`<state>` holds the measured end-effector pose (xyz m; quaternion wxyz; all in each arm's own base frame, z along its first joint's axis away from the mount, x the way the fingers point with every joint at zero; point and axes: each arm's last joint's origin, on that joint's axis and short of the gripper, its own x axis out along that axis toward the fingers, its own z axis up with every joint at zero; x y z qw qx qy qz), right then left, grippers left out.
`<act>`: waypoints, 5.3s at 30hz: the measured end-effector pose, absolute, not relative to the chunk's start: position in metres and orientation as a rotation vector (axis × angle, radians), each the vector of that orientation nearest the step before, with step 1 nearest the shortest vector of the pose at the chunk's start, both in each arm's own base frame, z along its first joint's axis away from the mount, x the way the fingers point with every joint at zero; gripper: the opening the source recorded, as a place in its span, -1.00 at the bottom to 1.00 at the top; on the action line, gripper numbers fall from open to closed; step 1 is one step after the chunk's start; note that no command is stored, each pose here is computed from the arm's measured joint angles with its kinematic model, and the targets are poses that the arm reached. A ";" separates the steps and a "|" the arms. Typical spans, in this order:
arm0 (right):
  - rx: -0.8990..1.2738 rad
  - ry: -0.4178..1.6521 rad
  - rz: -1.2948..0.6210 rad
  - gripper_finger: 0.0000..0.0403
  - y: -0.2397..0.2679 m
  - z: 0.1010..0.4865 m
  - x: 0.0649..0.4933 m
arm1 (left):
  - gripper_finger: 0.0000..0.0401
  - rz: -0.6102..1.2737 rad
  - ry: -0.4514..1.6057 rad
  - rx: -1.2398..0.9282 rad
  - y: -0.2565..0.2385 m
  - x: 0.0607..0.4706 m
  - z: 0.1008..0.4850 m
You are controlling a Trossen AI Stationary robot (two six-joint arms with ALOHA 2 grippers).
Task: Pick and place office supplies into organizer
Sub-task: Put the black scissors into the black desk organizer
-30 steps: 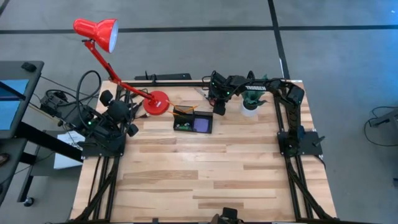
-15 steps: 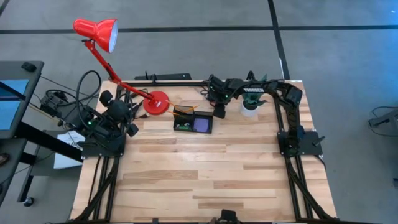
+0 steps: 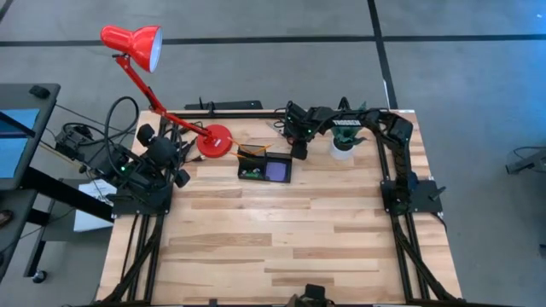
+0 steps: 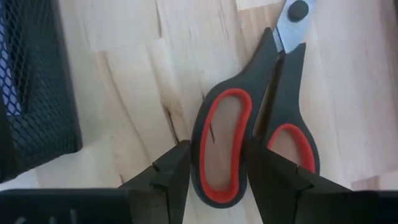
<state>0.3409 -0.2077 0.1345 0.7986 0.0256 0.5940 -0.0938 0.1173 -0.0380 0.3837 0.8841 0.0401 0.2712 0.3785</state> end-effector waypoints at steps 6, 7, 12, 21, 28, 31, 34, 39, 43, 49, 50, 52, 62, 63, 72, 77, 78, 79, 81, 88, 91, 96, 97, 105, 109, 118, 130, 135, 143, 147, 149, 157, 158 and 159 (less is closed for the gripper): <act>0.069 1.278 -0.189 -0.34 -0.208 0.136 0.338 | -0.82 0.788 0.564 0.083 -0.038 0.117 0.384; 0.072 1.282 -0.187 -0.36 -0.208 0.136 0.338 | -0.82 0.788 0.564 0.083 -0.038 0.117 0.384; 0.106 1.310 -0.154 -0.47 -0.205 0.134 0.336 | -0.82 0.789 0.562 0.079 -0.038 0.117 0.384; 0.060 1.445 -0.216 -0.91 -0.191 0.129 0.334 | -0.82 0.795 0.554 0.060 -0.038 0.117 0.384; 0.044 1.449 -0.194 -0.92 -0.182 0.129 0.339 | -0.82 0.795 0.554 0.060 -0.038 0.117 0.384; 0.029 1.440 -0.200 -0.97 -0.178 0.137 0.338 | -0.82 0.795 0.554 0.060 -0.038 0.117 0.384; 0.036 1.455 -0.242 -0.97 -0.173 0.147 0.333 | -0.82 0.795 0.554 0.060 -0.038 0.117 0.384; -0.018 1.351 -0.345 -0.98 -0.171 0.191 0.327 | -0.82 0.795 0.553 0.060 -0.038 0.117 0.384; -0.101 1.320 -0.432 -0.99 -0.163 0.215 0.322 | -0.82 0.794 0.554 0.060 -0.038 0.117 0.384; -0.427 1.382 -0.449 -0.99 -0.124 0.236 0.326 | -0.82 0.795 0.554 0.061 -0.038 0.117 0.384; -0.478 1.381 -0.439 -0.99 -0.116 0.239 0.327 | -0.82 0.795 0.554 0.061 -0.038 0.117 0.384; -0.569 1.377 -0.409 -0.99 -0.102 0.243 0.330 | -0.82 0.795 0.554 0.061 -0.038 0.117 0.384; -0.825 1.260 -0.351 -1.00 -0.057 0.299 0.359 | -0.82 0.794 0.554 0.061 -0.038 0.117 0.384; -0.858 1.262 -0.327 -1.00 -0.053 0.302 0.363 | -0.82 0.795 0.554 0.061 -0.038 0.117 0.384; -1.203 1.472 -0.109 -1.00 -0.035 0.284 0.396 | -0.82 0.812 0.527 0.072 -0.037 0.117 0.385; -1.309 1.525 -0.104 -1.00 -0.029 0.280 0.413 | -0.82 0.803 0.540 0.079 -0.037 0.117 0.385; -1.354 1.563 -0.127 -1.00 -0.030 0.278 0.415 | -0.82 0.798 0.548 0.087 -0.037 0.117 0.384; -1.396 1.589 -0.166 -1.00 -0.031 0.277 0.418 | -0.82 0.796 0.550 0.092 -0.037 0.117 0.384; -1.451 1.656 -0.179 -1.00 -0.032 0.279 0.414 | -0.82 0.795 0.552 0.094 -0.037 0.117 0.384; -1.572 1.683 -0.180 -1.00 -0.024 0.283 0.414 | -0.82 0.790 0.560 0.091 -0.038 0.117 0.384; -1.608 1.687 -0.103 -1.00 -0.020 0.283 0.414 | -0.82 0.789 0.560 0.091 -0.038 0.117 0.384; -1.608 1.650 0.070 -1.00 -0.012 0.280 0.415 | -0.82 0.784 0.567 0.089 -0.038 0.117 0.384; -1.611 1.647 0.083 -1.00 -0.012 0.280 0.415 | -0.82 0.785 0.567 0.089 -0.038 0.117 0.384; -1.616 1.774 0.046 -1.00 -0.031 0.260 0.420 | -0.82 0.784 0.567 0.089 -0.038 0.117 0.384; -1.618 1.826 -0.015 -1.00 -0.042 0.255 0.420 | -0.82 0.775 0.580 0.081 -0.038 0.117 0.384; -1.602 1.811 0.078 -1.00 -0.037 0.248 0.422 | -0.82 0.769 0.588 0.085 -0.038 0.117 0.383; -1.604 1.751 0.052 -0.81 -0.036 0.249 0.429 | -0.82 0.763 0.596 0.100 -0.038 0.117 0.383; -1.622 1.700 0.029 -0.64 -0.032 0.250 0.435 | -0.82 0.736 0.631 0.108 -0.039 0.117 0.382; -1.653 1.620 -0.005 -0.57 -0.025 0.253 0.444 | -0.82 0.725 0.644 0.110 -0.039 0.117 0.382; -1.653 1.573 -0.034 -0.57 -0.019 0.254 0.448 | -0.82 0.724 0.645 0.109 -0.039 0.117 0.382; -1.651 1.572 -0.034 -0.57 -0.017 0.254 0.448 | -0.82 0.724 0.645 0.109 -0.039 0.117 0.382; -1.341 1.486 -0.305 -0.57 -0.030 0.257 0.445 | -0.82 0.726 0.642 0.104 -0.039 0.117 0.382; -1.251 1.457 -0.356 -0.57 -0.036 0.259 0.444 | -0.82 0.726 0.642 0.104 -0.039 0.117 0.382; -1.155 1.436 -0.390 -0.57 -0.043 0.262 0.441 | -0.82 0.726 0.642 0.104 -0.039 0.117 0.382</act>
